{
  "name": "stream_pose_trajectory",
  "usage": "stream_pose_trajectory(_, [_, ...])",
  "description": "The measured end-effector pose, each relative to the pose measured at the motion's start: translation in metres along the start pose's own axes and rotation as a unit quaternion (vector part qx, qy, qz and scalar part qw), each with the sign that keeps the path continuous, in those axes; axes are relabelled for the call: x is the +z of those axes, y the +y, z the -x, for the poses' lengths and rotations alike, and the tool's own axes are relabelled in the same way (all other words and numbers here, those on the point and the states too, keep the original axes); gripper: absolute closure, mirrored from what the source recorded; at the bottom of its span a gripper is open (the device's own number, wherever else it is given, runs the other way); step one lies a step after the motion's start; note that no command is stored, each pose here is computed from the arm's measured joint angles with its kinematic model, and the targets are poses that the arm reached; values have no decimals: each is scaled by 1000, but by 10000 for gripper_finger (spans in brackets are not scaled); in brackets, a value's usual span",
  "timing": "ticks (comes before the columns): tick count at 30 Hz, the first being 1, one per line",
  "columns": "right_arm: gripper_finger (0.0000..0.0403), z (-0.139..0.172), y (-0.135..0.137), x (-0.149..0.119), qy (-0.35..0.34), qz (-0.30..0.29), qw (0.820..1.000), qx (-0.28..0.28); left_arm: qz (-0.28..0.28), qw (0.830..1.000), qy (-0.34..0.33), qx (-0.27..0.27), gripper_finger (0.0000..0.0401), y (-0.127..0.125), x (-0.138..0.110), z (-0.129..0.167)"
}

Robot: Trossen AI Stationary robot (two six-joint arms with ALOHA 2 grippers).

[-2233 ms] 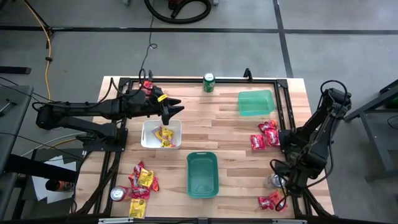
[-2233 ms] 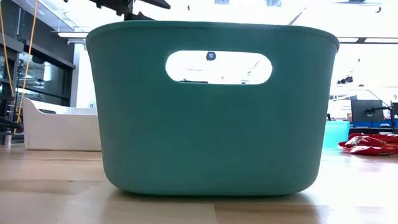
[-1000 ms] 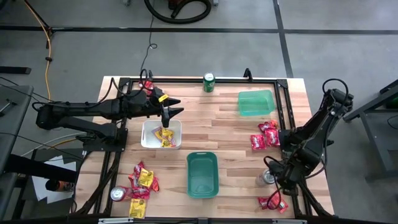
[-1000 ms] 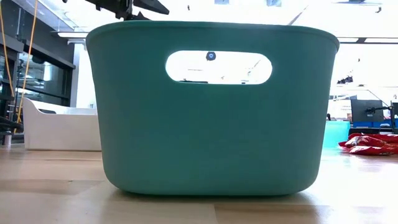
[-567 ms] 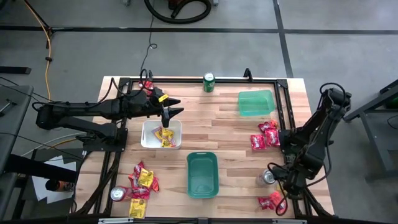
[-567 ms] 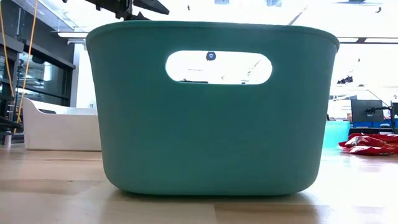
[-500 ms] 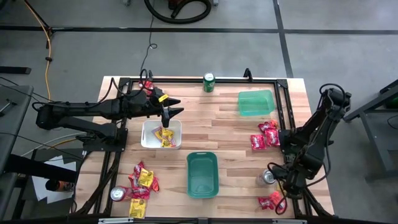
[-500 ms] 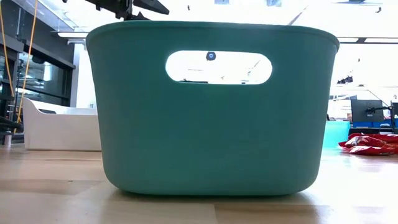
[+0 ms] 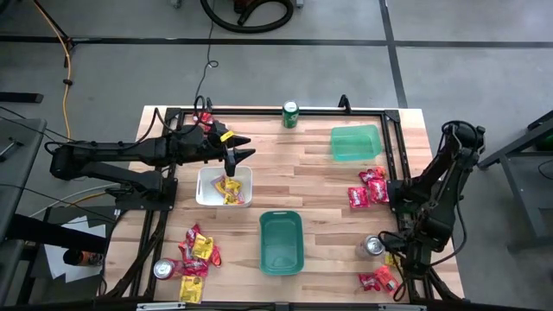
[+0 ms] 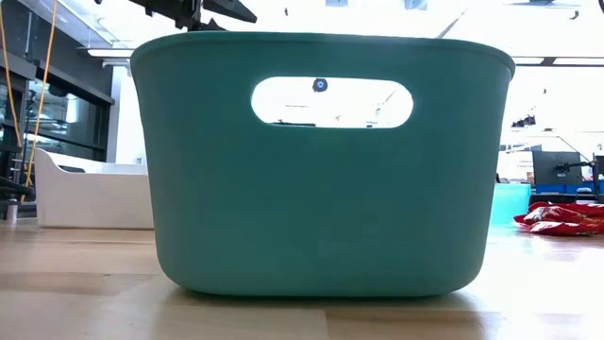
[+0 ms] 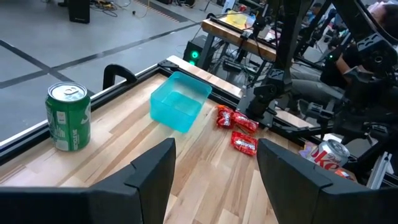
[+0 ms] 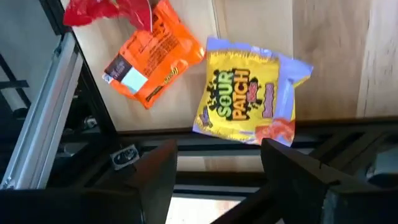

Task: Sort candy
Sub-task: Put the yellow candy pack into the white bin

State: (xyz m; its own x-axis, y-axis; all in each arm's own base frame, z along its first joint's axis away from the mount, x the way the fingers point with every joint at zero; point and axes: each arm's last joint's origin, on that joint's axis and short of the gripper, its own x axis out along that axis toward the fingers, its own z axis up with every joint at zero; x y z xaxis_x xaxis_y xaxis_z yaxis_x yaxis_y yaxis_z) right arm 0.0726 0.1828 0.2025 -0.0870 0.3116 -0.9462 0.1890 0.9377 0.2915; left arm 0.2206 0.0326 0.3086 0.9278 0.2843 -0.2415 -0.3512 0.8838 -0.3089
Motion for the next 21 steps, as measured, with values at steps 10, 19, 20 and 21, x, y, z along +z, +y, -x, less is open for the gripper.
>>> stream_pose_trajectory(10, [174,0,-4,-2,40,0,999,-11,0,1000,0,0,188,0,0,0])
stream_pose_trajectory(19, [175,-5,-7,1,40,-30,999,-14,-1,1000,0,0,188,0,0,0])
stream_pose_trajectory(20, [175,-5,-8,2,40,-32,999,-15,-1,1000,0,0,188,0,0,0])
stream_pose_trajectory(21, [175,-6,-8,3,42,-32,998,-16,-1,1000,0,0,188,0,0,0])
